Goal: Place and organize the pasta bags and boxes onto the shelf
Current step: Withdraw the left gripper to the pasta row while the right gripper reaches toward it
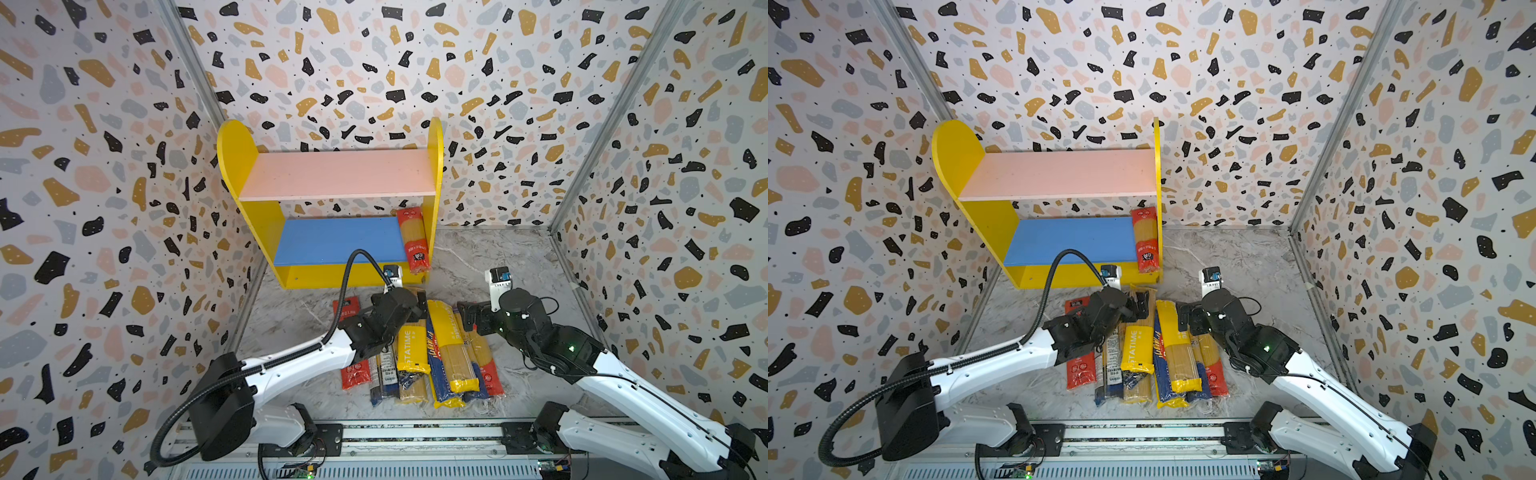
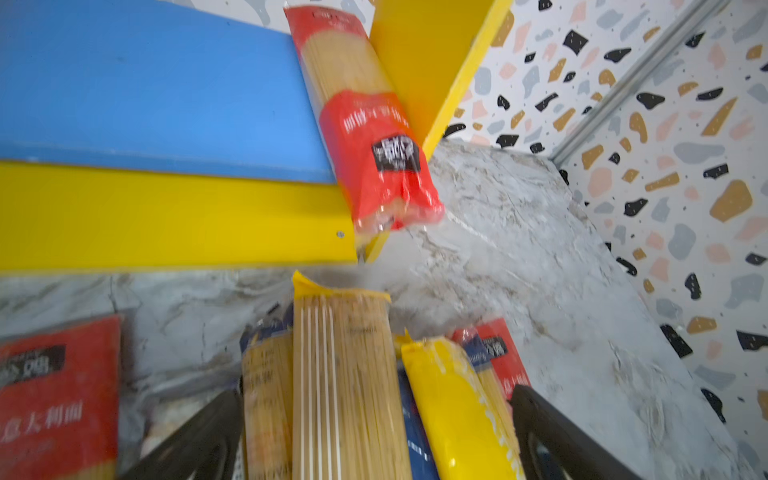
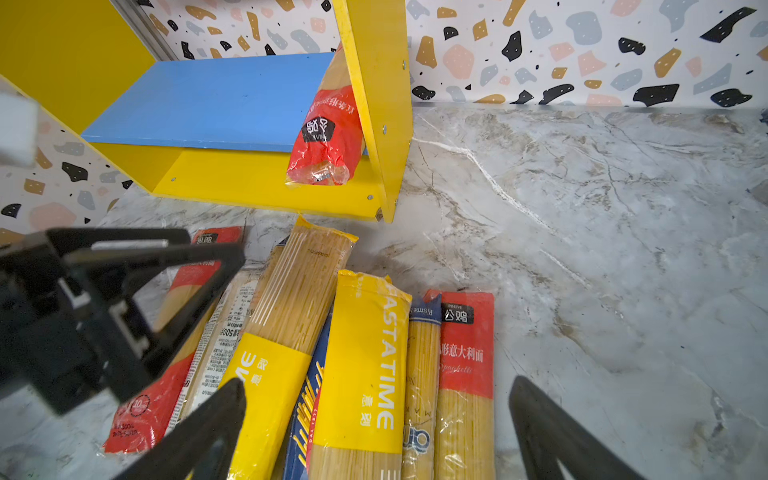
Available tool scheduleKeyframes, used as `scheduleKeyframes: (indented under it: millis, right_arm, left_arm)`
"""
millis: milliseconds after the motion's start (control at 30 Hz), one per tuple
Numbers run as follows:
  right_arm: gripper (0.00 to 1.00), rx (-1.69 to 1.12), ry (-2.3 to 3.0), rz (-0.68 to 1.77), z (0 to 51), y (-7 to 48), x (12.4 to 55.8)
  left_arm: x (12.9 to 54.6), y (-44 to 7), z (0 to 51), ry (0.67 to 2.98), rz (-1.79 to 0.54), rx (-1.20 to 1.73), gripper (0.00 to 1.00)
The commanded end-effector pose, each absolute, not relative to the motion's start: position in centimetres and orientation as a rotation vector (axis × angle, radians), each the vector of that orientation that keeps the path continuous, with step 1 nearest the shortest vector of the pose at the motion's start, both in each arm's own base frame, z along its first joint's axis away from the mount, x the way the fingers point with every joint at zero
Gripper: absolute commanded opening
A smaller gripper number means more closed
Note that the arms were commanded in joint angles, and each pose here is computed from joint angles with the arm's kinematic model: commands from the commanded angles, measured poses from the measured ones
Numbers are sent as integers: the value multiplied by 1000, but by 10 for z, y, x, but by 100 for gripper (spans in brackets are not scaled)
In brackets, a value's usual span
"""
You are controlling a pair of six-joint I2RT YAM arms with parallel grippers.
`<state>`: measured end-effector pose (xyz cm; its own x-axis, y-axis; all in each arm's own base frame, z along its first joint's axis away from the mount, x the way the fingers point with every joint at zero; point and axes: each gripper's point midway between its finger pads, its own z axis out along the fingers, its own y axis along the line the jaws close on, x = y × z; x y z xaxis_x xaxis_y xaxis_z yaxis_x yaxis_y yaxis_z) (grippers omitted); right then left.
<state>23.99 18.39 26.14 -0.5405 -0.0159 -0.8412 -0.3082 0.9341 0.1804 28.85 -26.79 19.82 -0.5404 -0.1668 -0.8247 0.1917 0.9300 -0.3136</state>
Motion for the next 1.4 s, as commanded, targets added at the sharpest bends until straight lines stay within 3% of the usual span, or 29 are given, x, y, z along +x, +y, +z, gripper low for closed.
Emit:
scheduleKeyframes:
  millis: [0, 333, 633, 967, 1100, 1267, 1367]
  right_arm:
    - [99, -139, 2111, 333, 275, 171, 237]
    - [99, -172, 2212, 348, 258, 176, 206]
    - [99, -274, 2275, 434, 225, 196, 152]
    - [99, -240, 2215, 522, 243, 187, 145]
    - [99, -215, 2206, 514, 244, 176, 145]
    - [99, -221, 2220, 484, 239, 176, 145]
    - [99, -234, 2216, 483, 238, 180, 146]
  left_arm:
    - [265, -257, 179, 2117, -399, -7, 99]
    - [212, -275, 130, 2209, -368, 82, 99]
    - [204, -285, 98, 2286, -260, 122, 99]
    - [205, -297, 74, 2325, -199, 158, 98]
    - [206, -304, 66, 2338, -162, 193, 91]
    - [210, -300, 71, 2324, -123, 187, 69]
    - [211, -294, 79, 2308, -113, 177, 62]
